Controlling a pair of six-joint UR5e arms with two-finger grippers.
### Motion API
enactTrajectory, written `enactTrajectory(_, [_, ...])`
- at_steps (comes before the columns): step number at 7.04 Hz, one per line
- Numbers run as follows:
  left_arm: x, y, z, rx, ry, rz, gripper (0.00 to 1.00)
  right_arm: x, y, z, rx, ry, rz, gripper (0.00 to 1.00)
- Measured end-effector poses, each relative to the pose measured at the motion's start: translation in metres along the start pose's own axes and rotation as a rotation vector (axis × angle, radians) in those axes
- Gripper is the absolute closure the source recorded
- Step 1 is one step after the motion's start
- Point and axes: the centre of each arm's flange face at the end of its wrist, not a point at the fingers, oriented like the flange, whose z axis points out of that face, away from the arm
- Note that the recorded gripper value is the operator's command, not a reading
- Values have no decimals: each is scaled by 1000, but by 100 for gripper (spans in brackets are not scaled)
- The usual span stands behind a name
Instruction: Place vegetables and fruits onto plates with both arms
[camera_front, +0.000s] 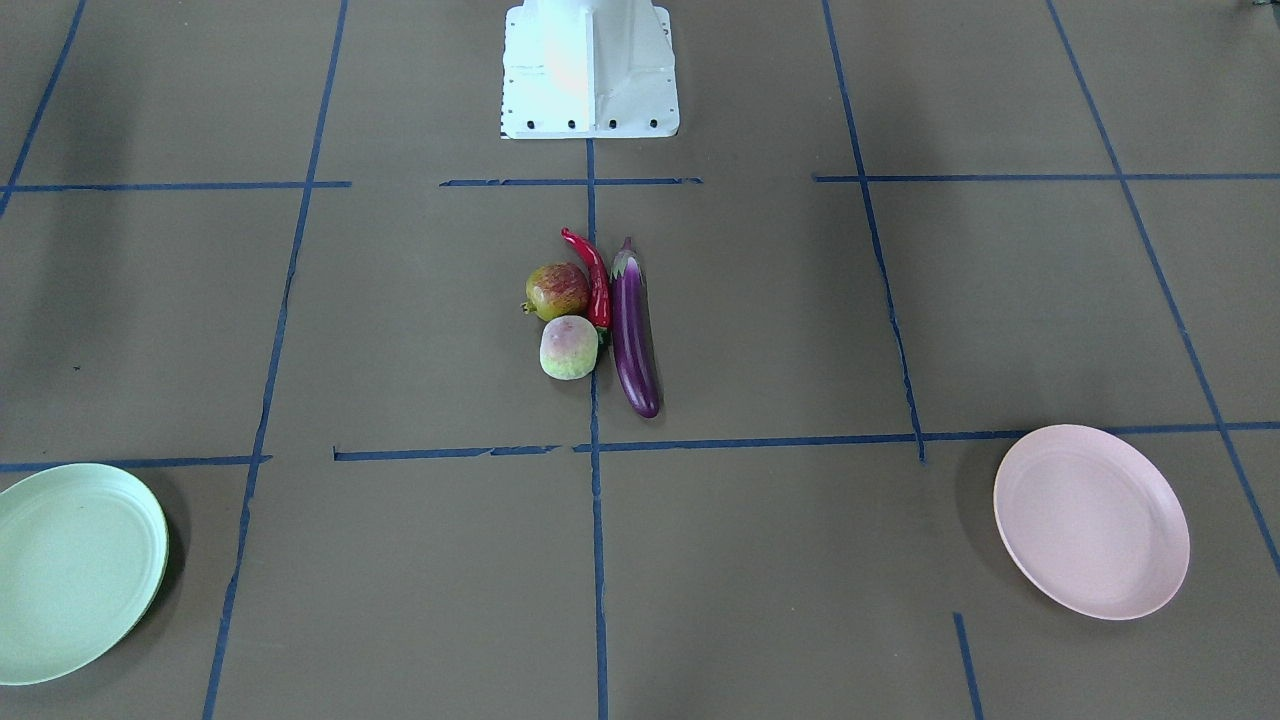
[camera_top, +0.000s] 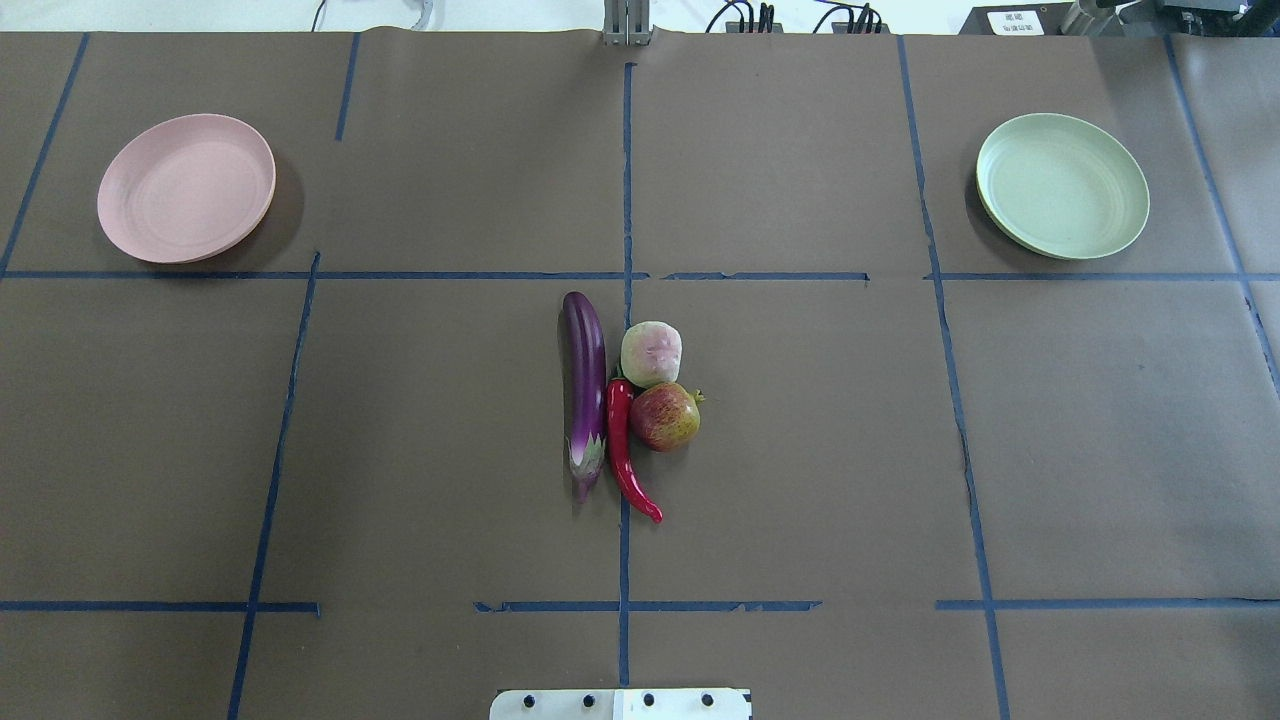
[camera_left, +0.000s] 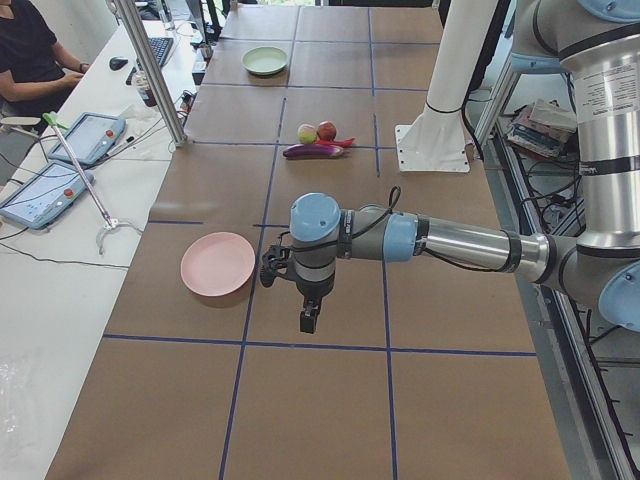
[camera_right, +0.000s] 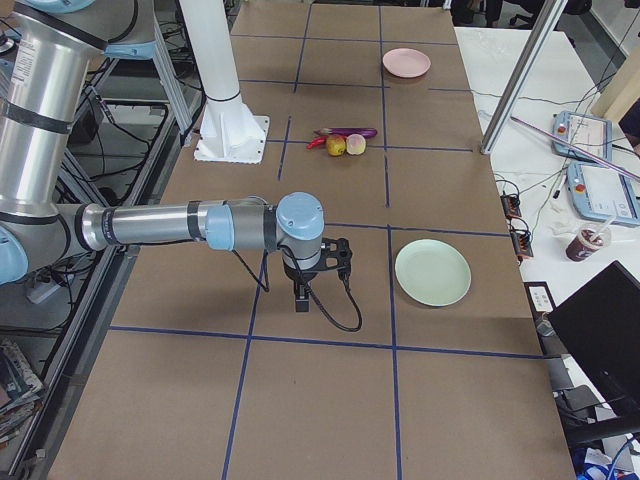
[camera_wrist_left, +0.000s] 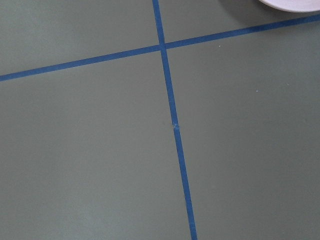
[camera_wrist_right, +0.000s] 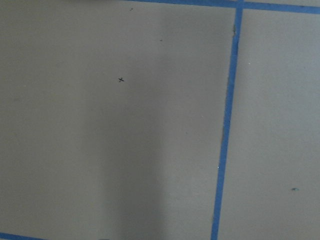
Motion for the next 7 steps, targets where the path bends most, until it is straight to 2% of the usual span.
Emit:
enactTrajectory(2, [2, -1, -2, 7, 0, 7, 0, -86, -46, 19, 28, -46, 50, 0])
enactTrajectory(4, [6, -2, -7, 17, -1, 15, 0, -213, -93, 37, 44, -102, 142, 0])
enactTrajectory(5, [7, -2, -8, 19, -2, 17, 0, -289, -106, 49, 54, -121, 191, 0])
enactTrajectory(7, [7, -2, -8, 19, -2, 18, 0, -436, -100, 85, 70, -131, 279, 0])
